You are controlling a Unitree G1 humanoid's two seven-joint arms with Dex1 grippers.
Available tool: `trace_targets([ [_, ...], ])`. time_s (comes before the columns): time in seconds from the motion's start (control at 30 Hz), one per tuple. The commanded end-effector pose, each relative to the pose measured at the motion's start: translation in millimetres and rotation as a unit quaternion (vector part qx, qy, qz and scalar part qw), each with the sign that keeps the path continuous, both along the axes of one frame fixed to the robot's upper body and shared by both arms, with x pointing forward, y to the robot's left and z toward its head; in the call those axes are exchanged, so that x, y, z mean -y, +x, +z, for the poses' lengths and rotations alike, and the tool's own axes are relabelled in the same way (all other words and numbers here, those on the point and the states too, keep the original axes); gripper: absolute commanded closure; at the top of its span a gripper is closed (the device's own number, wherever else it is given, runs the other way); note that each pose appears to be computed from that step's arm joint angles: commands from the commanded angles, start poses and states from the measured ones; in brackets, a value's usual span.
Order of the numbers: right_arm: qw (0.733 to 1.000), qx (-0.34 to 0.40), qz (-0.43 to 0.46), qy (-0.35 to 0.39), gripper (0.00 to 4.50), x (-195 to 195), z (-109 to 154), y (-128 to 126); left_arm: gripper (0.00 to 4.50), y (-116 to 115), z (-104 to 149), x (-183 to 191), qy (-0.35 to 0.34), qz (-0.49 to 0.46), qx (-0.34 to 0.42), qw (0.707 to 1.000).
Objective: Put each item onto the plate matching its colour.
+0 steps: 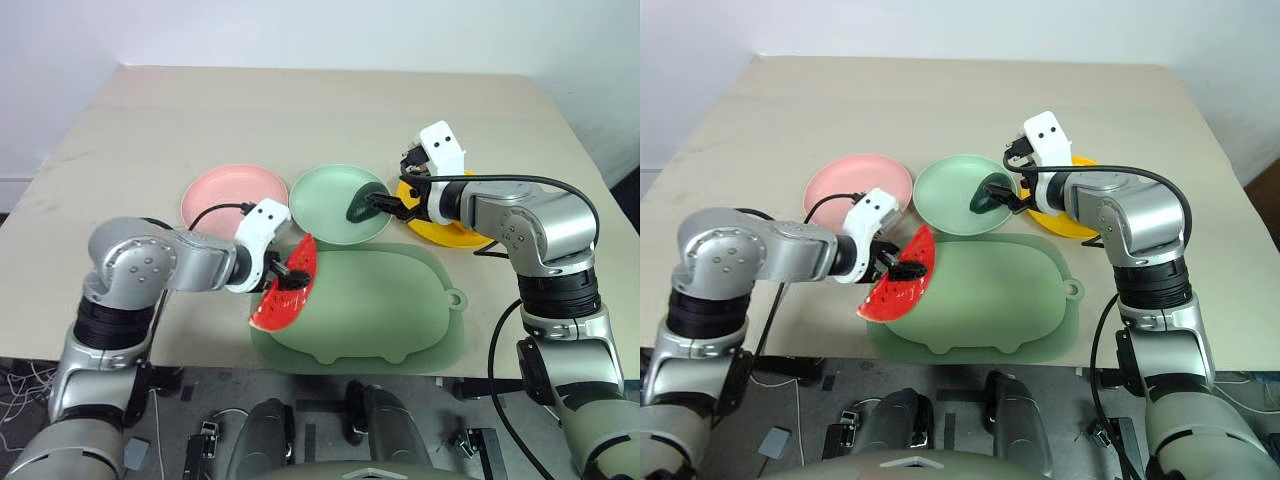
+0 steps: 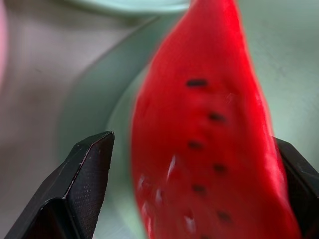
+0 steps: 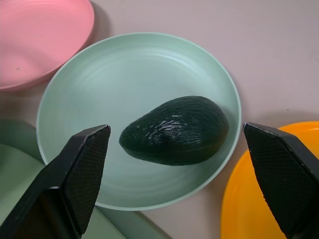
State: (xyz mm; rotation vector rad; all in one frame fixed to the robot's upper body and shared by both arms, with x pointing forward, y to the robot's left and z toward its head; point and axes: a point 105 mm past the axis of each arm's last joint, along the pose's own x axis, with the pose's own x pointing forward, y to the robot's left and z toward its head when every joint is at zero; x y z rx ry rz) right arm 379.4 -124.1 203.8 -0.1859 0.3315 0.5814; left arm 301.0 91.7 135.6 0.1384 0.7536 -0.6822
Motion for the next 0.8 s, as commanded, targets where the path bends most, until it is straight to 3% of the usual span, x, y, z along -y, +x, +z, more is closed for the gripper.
trace_targets([
  [0.03, 0.999, 0.033, 0.0, 0.012, 0.0, -1, 18, -2, 0.97, 7, -4, -11, 0.004, 0.052, 0.0, 0.999],
  [0.23, 0.999, 0.032, -0.005, 0.011, 0.0, 2, 19, -4, 1.03, 8, 10, -10, -0.015, 0.053, 0.017, 0.998],
  [0.37, 0.999, 0.034, -0.01, 0.012, 0.0, 5, 22, -4, 1.03, 11, 41, -4, -0.066, 0.022, 0.029, 0.997],
  [0.47, 0.999, 0.039, 0.002, 0.022, 0.0, 4, 29, -7, 1.03, 35, 88, -22, -0.101, 0.075, 0.085, 0.988],
  [0.53, 0.999, 0.039, 0.018, 0.03, 0.0, 1, 32, -11, 1.03, 49, 100, -40, -0.084, 0.123, 0.104, 0.983],
  [0.63, 0.997, 0.037, 0.058, 0.037, 0.0, -7, 33, -24, 1.03, 77, 104, -78, -0.043, 0.221, 0.126, 0.966],
  [0.8, 0.994, 0.033, 0.1, 0.035, 0.0, -14, 29, -43, 1.03, 114, 87, -114, -0.042, 0.31, 0.117, 0.943],
])
